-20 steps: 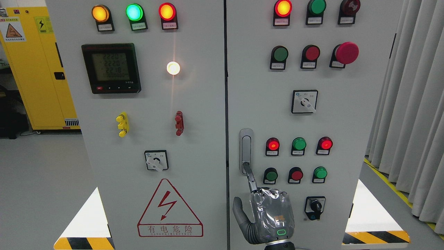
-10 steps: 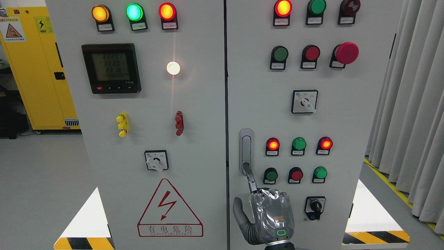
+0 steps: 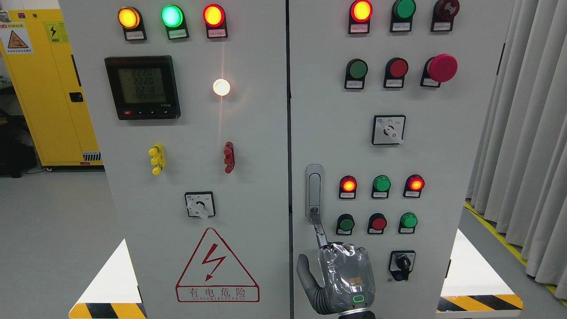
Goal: Release door handle
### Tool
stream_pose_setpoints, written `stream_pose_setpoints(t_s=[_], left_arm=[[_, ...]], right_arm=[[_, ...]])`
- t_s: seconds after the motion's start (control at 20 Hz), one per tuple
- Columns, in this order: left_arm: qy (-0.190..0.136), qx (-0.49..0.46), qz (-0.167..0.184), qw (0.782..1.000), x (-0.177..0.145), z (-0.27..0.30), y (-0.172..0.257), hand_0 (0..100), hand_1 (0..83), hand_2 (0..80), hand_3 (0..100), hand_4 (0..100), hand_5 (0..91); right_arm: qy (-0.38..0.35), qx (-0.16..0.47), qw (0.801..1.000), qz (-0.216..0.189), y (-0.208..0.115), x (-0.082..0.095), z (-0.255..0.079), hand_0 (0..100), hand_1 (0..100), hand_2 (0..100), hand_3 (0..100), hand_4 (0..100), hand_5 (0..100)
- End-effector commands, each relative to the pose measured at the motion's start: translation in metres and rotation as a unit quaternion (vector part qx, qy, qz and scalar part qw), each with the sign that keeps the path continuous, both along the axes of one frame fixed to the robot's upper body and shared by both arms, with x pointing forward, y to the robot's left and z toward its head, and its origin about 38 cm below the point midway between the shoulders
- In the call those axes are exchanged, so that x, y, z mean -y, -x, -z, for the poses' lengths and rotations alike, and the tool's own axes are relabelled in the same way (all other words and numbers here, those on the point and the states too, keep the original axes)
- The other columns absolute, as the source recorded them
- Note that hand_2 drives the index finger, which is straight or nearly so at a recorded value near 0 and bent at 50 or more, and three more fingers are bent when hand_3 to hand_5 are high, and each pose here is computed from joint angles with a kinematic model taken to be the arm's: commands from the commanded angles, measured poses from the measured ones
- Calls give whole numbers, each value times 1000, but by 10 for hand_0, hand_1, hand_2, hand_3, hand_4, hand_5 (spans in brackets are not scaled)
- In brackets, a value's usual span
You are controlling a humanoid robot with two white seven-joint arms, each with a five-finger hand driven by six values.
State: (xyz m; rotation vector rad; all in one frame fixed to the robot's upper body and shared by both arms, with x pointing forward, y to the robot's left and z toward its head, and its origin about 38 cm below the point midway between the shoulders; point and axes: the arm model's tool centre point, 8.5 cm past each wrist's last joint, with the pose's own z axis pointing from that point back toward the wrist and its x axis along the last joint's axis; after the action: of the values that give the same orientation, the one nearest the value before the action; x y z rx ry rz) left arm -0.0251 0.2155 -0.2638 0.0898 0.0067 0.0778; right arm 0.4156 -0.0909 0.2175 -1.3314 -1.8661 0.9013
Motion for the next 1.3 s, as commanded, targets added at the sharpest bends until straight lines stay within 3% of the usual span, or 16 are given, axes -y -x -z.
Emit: stream_pose_setpoints(t_s=[0.0, 1.25], left_arm=[[0, 7, 0, 1000, 0, 0, -5, 120, 556, 0, 0, 0, 0], [0, 7, 0, 1000, 0, 0, -5, 120, 556, 0, 0, 0, 0]], right_arm=[[0, -1, 1000, -1, 0, -1, 1, 700, 398, 132, 1000, 1000, 1000], [2, -14, 1000, 0, -1, 0, 5, 699, 403, 144, 1000, 1000, 1000]])
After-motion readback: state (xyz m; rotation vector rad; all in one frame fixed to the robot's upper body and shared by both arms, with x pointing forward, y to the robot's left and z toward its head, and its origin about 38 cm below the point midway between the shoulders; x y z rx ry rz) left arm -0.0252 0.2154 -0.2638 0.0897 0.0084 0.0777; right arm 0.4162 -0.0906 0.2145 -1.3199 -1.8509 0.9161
